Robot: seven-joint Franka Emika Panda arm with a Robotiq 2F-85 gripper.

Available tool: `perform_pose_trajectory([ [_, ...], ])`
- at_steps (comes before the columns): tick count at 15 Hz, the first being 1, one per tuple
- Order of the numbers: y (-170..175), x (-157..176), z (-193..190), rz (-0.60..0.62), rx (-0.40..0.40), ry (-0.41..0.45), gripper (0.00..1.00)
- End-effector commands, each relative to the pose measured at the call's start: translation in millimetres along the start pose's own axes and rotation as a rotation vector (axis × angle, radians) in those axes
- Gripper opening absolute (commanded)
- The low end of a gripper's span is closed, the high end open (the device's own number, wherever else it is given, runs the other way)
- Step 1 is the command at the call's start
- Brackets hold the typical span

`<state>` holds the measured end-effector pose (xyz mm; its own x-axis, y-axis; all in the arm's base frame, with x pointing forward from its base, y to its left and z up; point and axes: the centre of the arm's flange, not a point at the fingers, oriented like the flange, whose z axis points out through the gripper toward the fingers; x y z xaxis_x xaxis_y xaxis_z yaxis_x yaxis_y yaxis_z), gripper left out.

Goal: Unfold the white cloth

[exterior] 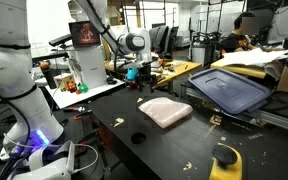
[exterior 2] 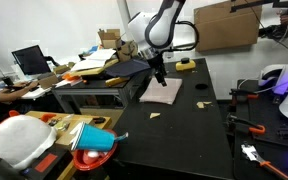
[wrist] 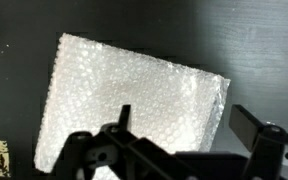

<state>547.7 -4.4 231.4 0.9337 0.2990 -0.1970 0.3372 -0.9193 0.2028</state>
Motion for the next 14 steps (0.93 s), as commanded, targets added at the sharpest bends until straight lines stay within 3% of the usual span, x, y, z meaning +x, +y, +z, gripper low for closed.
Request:
perform_pose_trajectory([
  [1, -3.5, 26.4, 10.5, 0.027, 0.003, 0.004, 1.00],
  [14, -34.5, 64.7, 42.9, 0.082, -0.049, 0.025, 1.00],
])
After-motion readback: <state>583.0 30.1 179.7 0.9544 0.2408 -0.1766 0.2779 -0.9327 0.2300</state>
